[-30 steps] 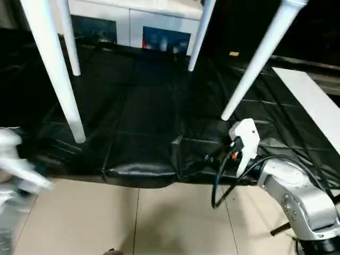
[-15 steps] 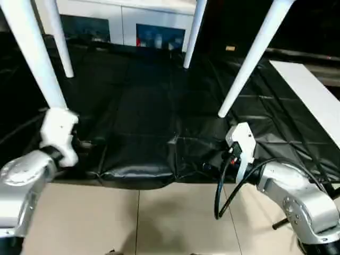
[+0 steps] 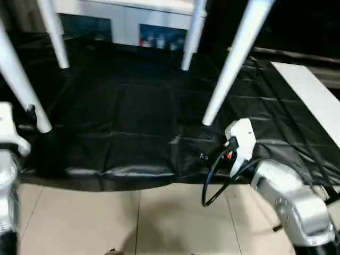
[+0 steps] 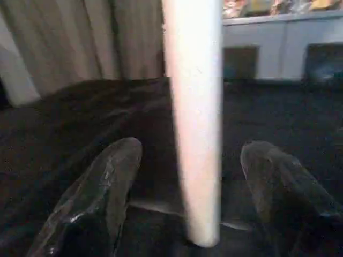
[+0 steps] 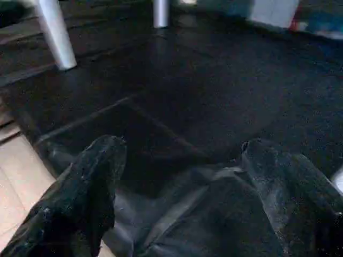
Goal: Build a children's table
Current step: Flip table
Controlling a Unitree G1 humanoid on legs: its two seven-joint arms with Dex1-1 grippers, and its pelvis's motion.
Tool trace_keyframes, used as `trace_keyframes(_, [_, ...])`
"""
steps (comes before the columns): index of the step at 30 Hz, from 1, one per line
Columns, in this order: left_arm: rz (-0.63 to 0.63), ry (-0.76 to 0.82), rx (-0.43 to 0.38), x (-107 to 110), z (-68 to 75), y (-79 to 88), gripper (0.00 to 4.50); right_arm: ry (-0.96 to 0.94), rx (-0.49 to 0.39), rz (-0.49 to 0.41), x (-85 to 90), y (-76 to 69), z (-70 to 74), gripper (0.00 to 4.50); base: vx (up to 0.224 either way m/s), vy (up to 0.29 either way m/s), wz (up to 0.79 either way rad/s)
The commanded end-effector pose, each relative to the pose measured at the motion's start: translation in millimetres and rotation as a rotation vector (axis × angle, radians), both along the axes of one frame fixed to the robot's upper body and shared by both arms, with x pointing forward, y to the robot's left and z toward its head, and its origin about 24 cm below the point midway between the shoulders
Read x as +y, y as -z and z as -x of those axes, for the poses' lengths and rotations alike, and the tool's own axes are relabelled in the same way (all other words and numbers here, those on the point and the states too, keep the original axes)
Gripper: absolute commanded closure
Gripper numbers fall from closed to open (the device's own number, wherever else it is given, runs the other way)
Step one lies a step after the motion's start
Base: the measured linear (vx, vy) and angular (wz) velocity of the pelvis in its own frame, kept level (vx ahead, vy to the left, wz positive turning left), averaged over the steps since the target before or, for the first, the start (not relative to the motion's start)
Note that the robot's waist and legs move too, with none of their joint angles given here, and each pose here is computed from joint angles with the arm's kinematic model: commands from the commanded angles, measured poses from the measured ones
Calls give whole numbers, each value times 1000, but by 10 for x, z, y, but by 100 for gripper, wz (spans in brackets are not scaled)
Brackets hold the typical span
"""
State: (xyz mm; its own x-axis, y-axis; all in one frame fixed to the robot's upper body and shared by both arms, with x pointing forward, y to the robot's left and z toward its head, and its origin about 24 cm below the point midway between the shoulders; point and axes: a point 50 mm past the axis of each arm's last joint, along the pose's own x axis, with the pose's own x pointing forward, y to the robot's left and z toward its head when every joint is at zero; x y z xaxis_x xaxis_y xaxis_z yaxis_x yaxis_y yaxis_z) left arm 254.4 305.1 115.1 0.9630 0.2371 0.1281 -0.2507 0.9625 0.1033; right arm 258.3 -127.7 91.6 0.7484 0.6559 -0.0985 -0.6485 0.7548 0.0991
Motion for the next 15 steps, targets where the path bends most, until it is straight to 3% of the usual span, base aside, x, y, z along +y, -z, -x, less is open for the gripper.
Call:
trace_keyframes(1, [77, 159, -62, -276, 42, -37, 100, 133, -13, -6, -127, -19, -15, 63, 0, 0, 0])
trace_keyframes(3, [154, 294, -37, -668, 109, 61, 100, 285, 45, -32, -204, 61, 15, 63, 0, 0, 0])
trace_keyframes(5, [160, 315, -21, -752, 113, 93, 100, 319, 55, -22, -225, 82, 28, 63, 0, 0, 0])
trace_keyframes(9, [76, 170, 25, -977, 58, 243, 100, 464, 38, 34, -334, 144, 78, 63, 0, 0, 0])
trace_keyframes(13, [29, 209, -7, -1102, 37, 192, 100, 525, -26, 123, -392, 180, 70, 63, 0, 0, 0])
trace_keyframes(15, [31, 226, -26, -1142, 29, 161, 100, 594, -8, 94, -426, 219, 54, 63, 0, 0, 0])
